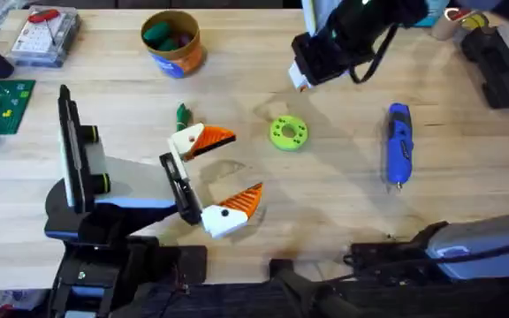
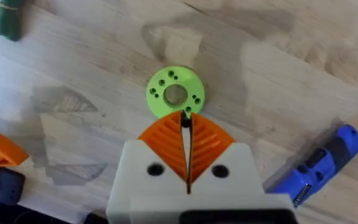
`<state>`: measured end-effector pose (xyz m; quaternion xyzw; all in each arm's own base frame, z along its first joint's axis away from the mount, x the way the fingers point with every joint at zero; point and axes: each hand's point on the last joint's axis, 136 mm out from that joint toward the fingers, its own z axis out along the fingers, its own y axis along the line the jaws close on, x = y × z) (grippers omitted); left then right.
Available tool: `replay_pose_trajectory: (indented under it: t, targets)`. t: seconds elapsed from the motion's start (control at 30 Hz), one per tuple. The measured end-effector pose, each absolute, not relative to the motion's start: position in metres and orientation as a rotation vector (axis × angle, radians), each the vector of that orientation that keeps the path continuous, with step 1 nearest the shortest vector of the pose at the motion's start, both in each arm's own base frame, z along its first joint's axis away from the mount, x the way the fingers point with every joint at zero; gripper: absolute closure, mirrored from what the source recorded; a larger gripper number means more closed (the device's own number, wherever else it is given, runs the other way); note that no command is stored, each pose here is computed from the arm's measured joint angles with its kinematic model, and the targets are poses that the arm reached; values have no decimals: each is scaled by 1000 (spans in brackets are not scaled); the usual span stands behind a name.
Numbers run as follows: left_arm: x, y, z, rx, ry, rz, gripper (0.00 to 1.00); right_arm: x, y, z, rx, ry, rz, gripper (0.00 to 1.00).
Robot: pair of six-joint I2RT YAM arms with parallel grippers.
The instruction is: Pick up the gripper from the table and insert it into the empty holder that is missing its gripper. Then pick up a screw, insert it into the mounting hole, and use the screwdriver to tighten it. Finally, clean up the table by picking up the vegetable and placing it into the bucket.
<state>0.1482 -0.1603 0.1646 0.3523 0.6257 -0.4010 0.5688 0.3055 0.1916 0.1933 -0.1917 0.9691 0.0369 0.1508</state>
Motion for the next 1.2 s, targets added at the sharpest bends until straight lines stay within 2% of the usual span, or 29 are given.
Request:
replay_pose_trajectory:
  t: [0.23, 0.53, 1.2]
  targets:
    - [148, -160, 165, 827, 1470, -941, 6, 307, 192, 230, -548, 2738, 128, 998]
    - [148, -160, 165, 827, 1470, -941, 6, 306, 195, 251, -556, 2702, 145, 998]
    - [149, -160, 165, 826, 1470, -940, 6, 261, 264, 292, -1014, 2495, 335, 998]
